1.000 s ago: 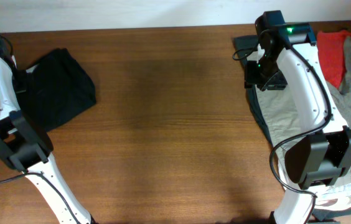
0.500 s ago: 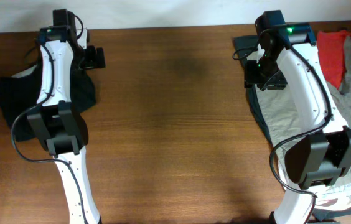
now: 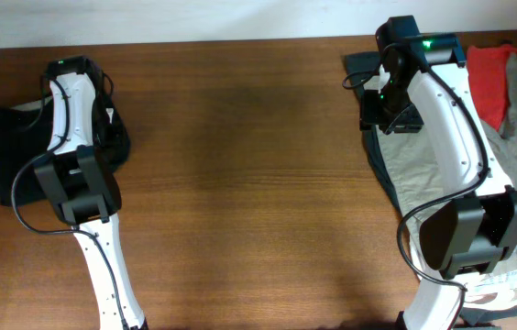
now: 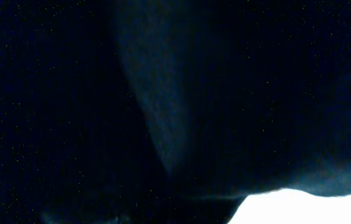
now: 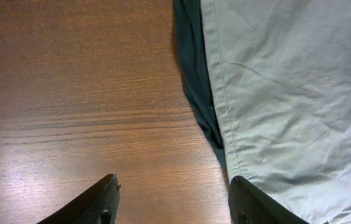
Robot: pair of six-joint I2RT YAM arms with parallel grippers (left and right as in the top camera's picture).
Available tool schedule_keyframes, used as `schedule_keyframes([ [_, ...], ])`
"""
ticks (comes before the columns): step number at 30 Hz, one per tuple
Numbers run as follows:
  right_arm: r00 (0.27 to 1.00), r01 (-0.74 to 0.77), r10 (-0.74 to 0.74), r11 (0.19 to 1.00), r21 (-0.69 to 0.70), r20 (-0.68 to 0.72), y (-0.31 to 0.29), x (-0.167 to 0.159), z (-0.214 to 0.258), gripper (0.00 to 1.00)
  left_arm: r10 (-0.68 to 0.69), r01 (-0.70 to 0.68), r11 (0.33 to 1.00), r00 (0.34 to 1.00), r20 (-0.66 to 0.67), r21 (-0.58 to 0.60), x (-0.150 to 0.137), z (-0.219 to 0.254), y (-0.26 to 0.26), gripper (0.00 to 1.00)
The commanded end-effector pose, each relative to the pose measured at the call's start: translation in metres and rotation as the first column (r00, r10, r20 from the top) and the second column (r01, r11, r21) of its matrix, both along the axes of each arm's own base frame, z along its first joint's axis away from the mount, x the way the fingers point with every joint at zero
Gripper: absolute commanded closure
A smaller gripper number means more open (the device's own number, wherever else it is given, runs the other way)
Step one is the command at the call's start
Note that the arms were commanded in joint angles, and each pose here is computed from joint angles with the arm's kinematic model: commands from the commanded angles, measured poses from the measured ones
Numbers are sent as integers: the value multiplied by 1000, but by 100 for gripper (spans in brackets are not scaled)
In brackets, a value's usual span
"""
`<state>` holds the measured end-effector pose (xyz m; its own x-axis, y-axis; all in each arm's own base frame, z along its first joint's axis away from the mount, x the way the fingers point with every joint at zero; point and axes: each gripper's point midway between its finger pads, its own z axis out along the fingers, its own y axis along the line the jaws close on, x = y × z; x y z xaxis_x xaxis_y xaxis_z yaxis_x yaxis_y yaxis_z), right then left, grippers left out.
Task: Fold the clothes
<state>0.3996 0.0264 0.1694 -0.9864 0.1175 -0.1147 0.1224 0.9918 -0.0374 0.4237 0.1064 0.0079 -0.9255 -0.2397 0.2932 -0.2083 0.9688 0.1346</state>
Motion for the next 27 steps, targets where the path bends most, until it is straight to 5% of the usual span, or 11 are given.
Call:
schedule_keyframes([
  [1, 1000, 13, -13, 1000, 0, 27, -4, 1, 10, 40, -8, 11, 995, 999, -36, 96, -5, -3, 17, 100],
  [7, 999, 16, -17, 1000, 12, 38, -2, 4, 10, 39, -25, 28, 994, 999, -28, 101, -3, 0, 11, 100],
  [8, 999, 11, -14, 998, 67, 45, 7, 6, 11, 32, -50, 51, 993, 999, -11, 105, 2, 8, 2, 100],
  [11, 998, 30, -35, 995, 98, 47, 3, 7, 11, 30, -135, 121, 979, 988, 74, 167, 14, 53, -12, 98],
  [12, 998, 39, -43, 994, 99, 47, -3, 8, 11, 29, -142, 125, 977, 985, 94, 171, 16, 62, -15, 76],
  [15, 993, 51, -64, 991, 121, 99, -20, 21, 13, 7, -145, 135, 988, 976, 164, 74, 21, 77, -49, 48],
  [18, 987, -106, 85, 982, 158, 135, -9, 27, 15, 1, -210, 203, 977, 965, 159, 57, 21, 77, -83, 42],
  [24, 993, -108, 95, 972, 209, 73, -1, 12, 11, 1, -233, 234, 972, 971, -42, 16, -74, 91, -92, 33],
  [27, 991, -72, 95, 972, 223, -93, -1, -28, 4, 1, -228, 230, 973, 968, -106, 3, -126, 103, -89, 1],
])
